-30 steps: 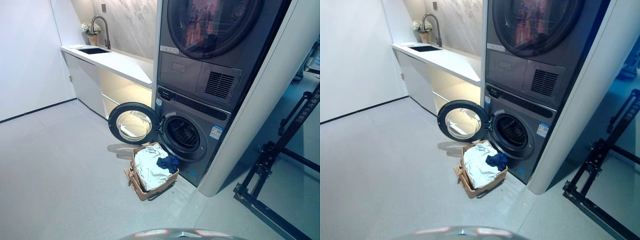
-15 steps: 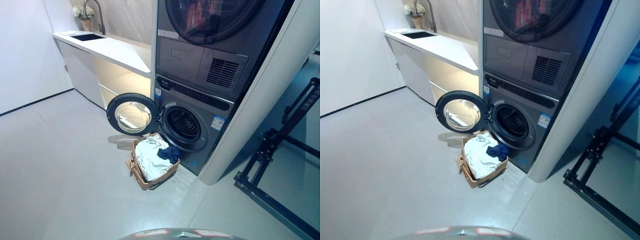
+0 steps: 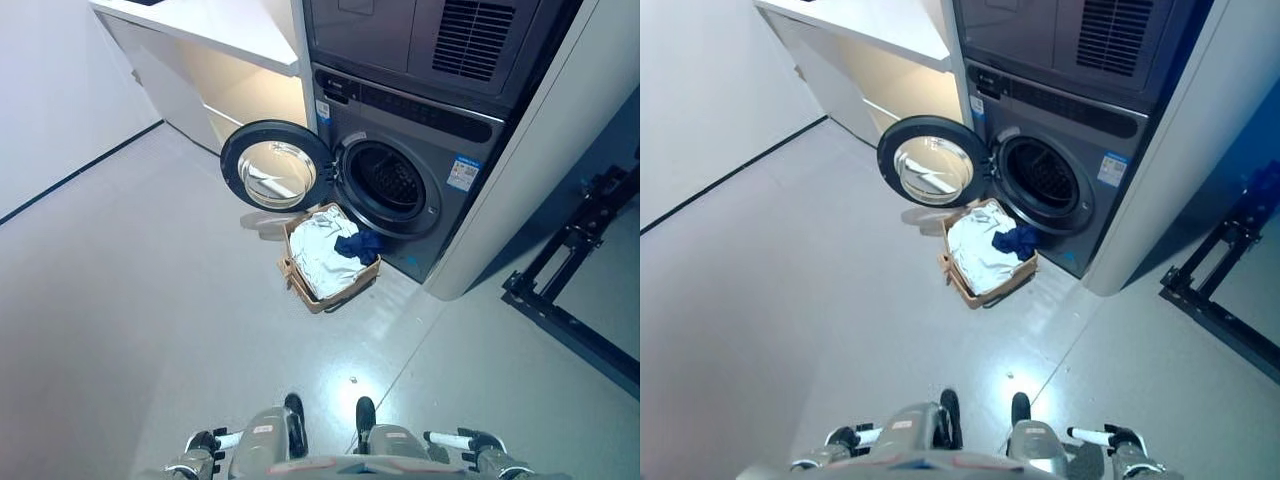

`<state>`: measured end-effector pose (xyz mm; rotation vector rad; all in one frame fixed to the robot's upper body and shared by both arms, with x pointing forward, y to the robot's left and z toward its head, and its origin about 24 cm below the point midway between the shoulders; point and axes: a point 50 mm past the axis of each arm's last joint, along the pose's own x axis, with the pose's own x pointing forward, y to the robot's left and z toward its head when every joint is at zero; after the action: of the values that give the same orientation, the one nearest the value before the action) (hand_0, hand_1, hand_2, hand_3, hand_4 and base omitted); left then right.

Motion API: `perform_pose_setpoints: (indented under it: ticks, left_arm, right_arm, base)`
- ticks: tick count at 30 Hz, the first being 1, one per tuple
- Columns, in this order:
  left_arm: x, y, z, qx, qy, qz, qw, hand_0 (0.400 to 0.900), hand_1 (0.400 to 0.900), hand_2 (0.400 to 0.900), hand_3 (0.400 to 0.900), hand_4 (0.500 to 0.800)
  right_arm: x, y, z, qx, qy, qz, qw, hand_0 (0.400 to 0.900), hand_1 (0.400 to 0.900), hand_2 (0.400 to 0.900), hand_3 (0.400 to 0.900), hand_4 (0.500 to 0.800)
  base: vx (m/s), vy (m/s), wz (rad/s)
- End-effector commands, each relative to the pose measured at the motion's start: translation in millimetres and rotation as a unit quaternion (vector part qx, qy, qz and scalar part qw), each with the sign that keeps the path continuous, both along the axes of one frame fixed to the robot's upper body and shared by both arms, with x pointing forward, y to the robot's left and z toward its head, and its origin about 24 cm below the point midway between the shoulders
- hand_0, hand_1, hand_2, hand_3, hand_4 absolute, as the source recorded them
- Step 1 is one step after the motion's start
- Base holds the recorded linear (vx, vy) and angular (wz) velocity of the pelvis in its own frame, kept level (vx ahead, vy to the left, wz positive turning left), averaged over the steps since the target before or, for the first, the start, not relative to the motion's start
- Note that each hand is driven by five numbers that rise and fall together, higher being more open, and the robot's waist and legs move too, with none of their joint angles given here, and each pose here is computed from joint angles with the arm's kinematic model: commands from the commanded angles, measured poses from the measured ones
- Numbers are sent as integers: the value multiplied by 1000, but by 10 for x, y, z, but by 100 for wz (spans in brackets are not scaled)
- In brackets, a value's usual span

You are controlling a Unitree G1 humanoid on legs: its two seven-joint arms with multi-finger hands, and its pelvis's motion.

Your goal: Put the clothes in the basket into the washing machine.

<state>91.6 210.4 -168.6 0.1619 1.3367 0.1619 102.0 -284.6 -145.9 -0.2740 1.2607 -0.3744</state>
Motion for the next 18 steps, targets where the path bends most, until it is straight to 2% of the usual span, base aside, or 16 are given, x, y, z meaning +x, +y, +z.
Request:
perform_pose_setpoints:
  ticks: [1, 4, 6, 10, 13, 18]
  left_arm:
    - [-9, 119, 28, 15, -35, 7, 999, 900, 900, 900, 900, 800]
    - [-33, 134, 27, 21, -35, 14, 999, 900, 900, 900, 900, 800]
    - [-137, 176, 14, 24, -20, 20, 999, 900, 900, 900, 900, 800]
    - [-128, 238, 30, 34, -21, 18, 999, 900, 900, 900, 900, 800]
    - [-22, 301, 67, 40, -35, 8, 999, 900, 900, 900, 900, 800]
    - [257, 373, 158, 52, -74, 7, 996, 900, 900, 900, 900, 800]
  right_arm:
    - [-26, -105, 42, -31, -9, 20, 999, 900, 900, 900, 900, 800]
    - [101, -130, 88, -40, -28, 29, 998, 900, 900, 900, 900, 800]
    - [108, -49, 57, -27, -27, 37, 999, 900, 900, 900, 900, 800]
    - [164, 31, 43, -17, -35, 40, 998, 900, 900, 900, 900, 800]
    - [340, 131, 71, -4, -66, 64, 996, 900, 900, 900, 900, 800]
    - [554, 200, 142, 10, -120, 50, 992, 900, 900, 900, 900, 800]
  base:
    - [354, 131, -20]
    - [336, 130, -29]
    - [670, 306, -71]
    - [587, 309, -37]
    - [440, 286, -14]
    - [306, 269, 6]
